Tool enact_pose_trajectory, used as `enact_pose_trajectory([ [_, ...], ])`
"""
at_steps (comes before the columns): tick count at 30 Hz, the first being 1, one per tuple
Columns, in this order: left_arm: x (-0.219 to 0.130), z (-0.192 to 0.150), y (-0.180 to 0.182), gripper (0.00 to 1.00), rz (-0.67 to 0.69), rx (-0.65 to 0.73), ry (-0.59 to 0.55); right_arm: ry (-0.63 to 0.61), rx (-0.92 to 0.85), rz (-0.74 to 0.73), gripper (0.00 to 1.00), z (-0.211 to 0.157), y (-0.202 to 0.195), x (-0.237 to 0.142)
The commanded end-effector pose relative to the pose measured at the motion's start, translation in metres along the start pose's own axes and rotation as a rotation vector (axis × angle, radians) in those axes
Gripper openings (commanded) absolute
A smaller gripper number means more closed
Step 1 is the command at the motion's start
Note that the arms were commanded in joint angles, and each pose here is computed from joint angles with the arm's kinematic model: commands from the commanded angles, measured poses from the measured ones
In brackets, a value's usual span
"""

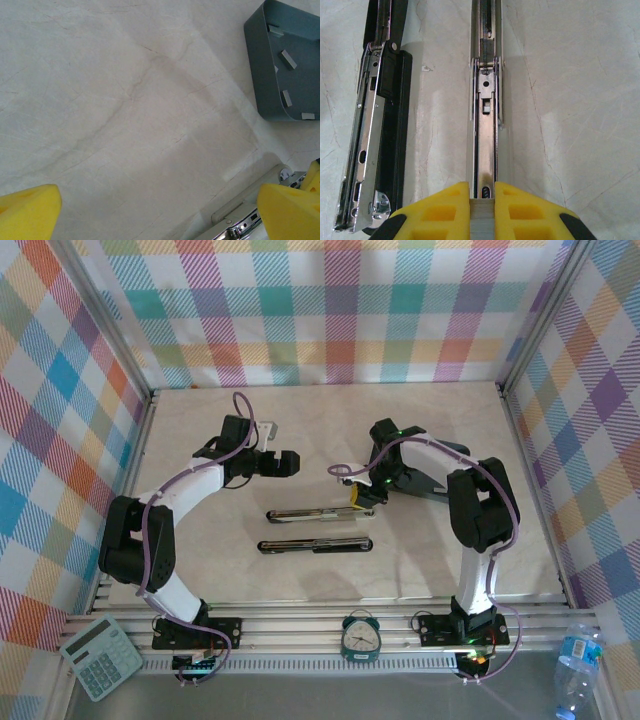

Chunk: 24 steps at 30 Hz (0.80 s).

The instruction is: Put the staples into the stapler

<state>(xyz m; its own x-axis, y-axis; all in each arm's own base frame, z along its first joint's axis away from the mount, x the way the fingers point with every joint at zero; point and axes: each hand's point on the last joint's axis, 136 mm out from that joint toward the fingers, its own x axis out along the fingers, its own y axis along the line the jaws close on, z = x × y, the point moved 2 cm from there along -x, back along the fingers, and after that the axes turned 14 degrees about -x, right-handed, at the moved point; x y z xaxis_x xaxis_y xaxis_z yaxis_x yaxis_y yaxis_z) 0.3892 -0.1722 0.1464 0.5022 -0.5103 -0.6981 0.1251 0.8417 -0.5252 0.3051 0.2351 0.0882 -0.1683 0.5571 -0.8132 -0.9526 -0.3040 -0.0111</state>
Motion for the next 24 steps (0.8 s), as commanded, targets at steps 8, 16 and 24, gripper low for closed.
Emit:
enact_pose_trajectory([
  [8, -0.0040, 0.0003, -0.0102, 1.00, -0.028, 0.023, -0.002, -0.005, -0.015, 0.026, 0.13, 0.0010, -0.0011, 0.0058],
  [16, -0.0034, 0.0003, -0.0100, 1.00, -0.027, 0.022, -0.001, 0.002, -0.017, 0.026, 0.13, -0.0005, -0.0024, 0.0063],
  [24, -0.0031, -0.0001, -0.0095, 1.00, -0.024, 0.024, 0.002, 0.023, -0.011, 0.043, 0.13, -0.0047, 0.0004, 0.0078],
])
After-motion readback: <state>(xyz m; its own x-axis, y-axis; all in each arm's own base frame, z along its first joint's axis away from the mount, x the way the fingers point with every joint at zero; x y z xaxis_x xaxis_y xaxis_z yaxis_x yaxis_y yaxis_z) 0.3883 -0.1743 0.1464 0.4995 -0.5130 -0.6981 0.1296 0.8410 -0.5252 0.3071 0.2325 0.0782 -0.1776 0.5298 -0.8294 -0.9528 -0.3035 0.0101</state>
